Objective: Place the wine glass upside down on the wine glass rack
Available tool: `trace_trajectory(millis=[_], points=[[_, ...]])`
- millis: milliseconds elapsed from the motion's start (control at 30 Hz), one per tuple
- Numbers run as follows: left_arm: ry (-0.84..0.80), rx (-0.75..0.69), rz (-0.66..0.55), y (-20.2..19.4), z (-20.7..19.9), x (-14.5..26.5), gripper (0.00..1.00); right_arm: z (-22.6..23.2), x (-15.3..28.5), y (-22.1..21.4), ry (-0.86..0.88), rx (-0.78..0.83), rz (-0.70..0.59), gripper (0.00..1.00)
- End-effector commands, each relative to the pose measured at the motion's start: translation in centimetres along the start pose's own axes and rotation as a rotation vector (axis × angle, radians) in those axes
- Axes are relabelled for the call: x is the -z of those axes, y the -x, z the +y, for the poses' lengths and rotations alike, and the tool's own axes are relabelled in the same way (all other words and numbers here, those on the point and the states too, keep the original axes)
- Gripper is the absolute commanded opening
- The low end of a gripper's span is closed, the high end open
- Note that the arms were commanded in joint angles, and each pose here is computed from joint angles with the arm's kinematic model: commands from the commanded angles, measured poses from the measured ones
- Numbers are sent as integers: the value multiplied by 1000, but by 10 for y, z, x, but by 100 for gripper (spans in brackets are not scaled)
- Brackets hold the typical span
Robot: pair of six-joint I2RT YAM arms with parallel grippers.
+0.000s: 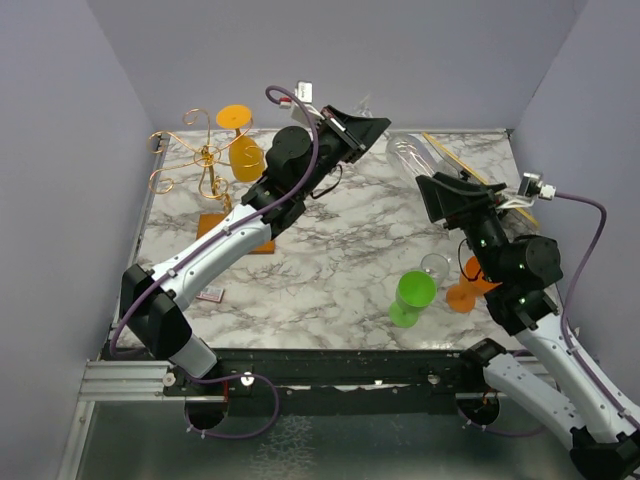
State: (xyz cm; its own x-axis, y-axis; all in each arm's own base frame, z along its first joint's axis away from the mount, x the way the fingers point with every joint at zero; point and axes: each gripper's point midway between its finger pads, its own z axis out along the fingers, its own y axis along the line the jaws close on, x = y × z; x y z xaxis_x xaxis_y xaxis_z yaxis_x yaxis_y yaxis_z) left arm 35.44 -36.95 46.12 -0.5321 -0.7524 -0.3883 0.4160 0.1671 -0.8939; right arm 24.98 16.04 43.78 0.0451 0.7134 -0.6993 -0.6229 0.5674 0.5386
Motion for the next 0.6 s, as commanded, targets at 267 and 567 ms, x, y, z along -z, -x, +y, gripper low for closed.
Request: trace_trajectory(millis=[267,567], points=[[-158,-814,-35,24,-27,1,0,-47,23,35,-376,26,-58,82],[-315,-1073,54,0,-26,8,0,3,-30,6,-208,-80,205,83]])
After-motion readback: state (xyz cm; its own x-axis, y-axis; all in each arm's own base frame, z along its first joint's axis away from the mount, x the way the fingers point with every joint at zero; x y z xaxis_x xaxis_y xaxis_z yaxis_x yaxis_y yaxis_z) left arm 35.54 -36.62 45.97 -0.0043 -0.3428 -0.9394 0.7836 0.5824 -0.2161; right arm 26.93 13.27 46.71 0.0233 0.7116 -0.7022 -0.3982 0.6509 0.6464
